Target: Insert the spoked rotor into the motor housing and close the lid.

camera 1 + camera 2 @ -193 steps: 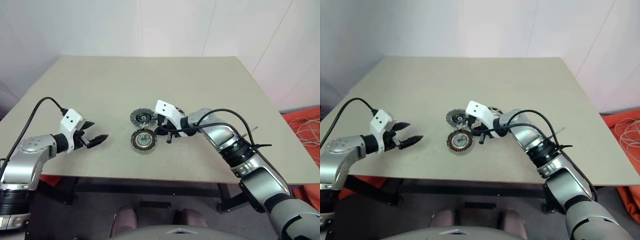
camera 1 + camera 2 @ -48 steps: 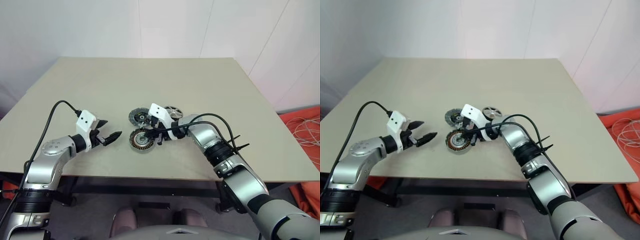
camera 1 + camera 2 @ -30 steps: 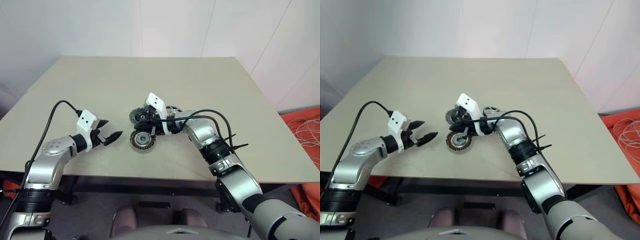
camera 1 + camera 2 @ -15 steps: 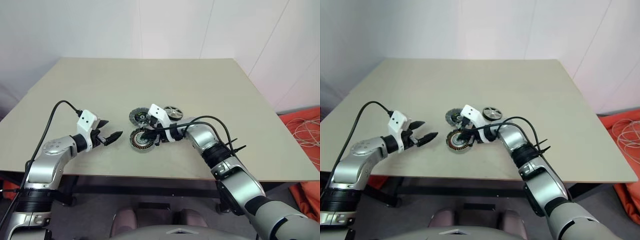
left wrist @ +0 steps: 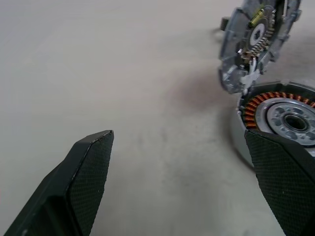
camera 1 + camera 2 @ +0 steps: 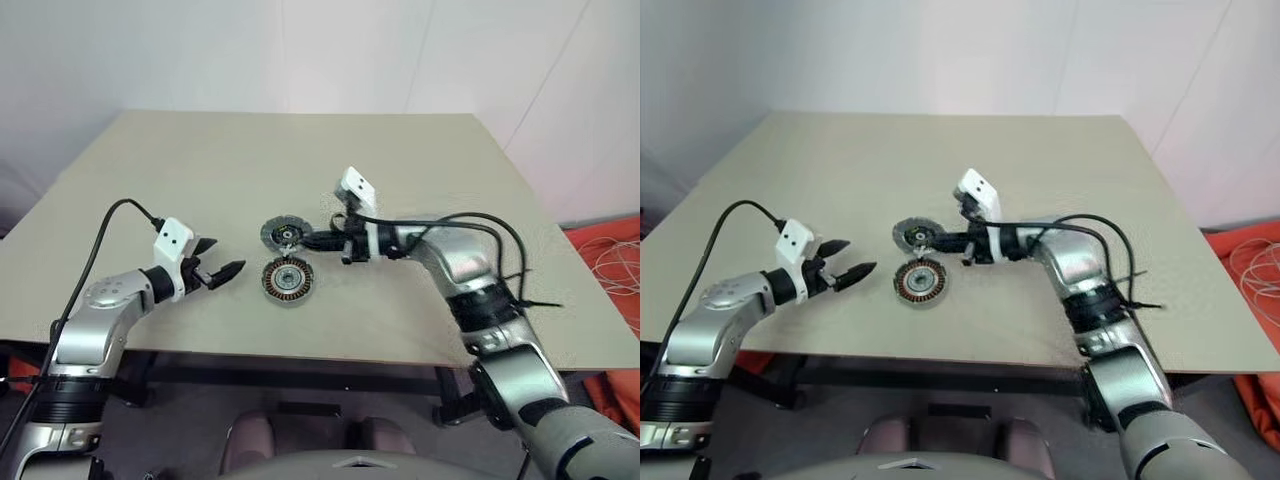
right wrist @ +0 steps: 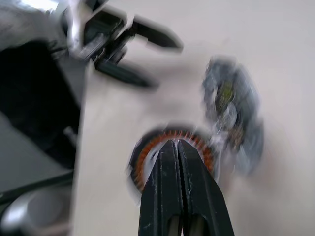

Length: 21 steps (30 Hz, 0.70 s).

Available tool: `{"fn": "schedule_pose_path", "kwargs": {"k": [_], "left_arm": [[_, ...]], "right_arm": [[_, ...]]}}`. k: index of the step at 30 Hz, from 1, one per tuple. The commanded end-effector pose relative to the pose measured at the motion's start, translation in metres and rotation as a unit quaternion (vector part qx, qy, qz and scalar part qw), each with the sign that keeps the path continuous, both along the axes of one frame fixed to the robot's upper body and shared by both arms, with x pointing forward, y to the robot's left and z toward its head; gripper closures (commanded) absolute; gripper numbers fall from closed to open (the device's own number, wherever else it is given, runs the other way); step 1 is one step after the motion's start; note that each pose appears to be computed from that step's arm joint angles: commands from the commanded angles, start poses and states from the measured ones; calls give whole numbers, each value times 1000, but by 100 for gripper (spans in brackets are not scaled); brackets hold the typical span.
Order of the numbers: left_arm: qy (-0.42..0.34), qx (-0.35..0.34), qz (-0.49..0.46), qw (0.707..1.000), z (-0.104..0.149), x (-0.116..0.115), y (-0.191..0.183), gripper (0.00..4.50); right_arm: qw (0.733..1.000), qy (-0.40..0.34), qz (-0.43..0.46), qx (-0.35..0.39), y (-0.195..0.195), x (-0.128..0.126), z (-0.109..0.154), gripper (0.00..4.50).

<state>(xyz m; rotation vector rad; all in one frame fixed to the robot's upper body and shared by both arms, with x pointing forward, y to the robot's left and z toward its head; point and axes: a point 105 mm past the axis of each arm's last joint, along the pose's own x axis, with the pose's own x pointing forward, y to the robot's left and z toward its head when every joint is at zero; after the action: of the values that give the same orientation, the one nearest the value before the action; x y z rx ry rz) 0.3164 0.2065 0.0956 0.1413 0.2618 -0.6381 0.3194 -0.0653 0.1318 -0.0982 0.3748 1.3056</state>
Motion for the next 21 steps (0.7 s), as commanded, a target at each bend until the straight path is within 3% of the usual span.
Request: {"fn": "schedule_pose_path", "kwargs": {"k": [1, 5, 8, 10, 14, 21], "left_arm": [[-31, 4, 9, 999, 15, 2, 10, 0], [-37, -3, 11, 999, 15, 0, 12, 0], [-47, -14, 14, 999, 17, -1, 13, 0], [-62, -11, 14, 998, 19, -1, 13, 0], [-63, -9, 13, 998, 17, -3, 13, 0], [-59, -11, 15, 998, 15, -7, 14, 0]], "right_arm": [[998, -3, -48, 29, -29, -1, 22, 447], [981, 13, -193, 25, -68, 21, 12, 447], [954, 87, -279, 62, -89, 30, 5, 447], [941, 140, -303, 48, -91, 30, -7, 447], [905, 247, -321, 129, -81, 33, -5, 366], [829, 354, -374, 218, -72, 49, -14, 120]]}}
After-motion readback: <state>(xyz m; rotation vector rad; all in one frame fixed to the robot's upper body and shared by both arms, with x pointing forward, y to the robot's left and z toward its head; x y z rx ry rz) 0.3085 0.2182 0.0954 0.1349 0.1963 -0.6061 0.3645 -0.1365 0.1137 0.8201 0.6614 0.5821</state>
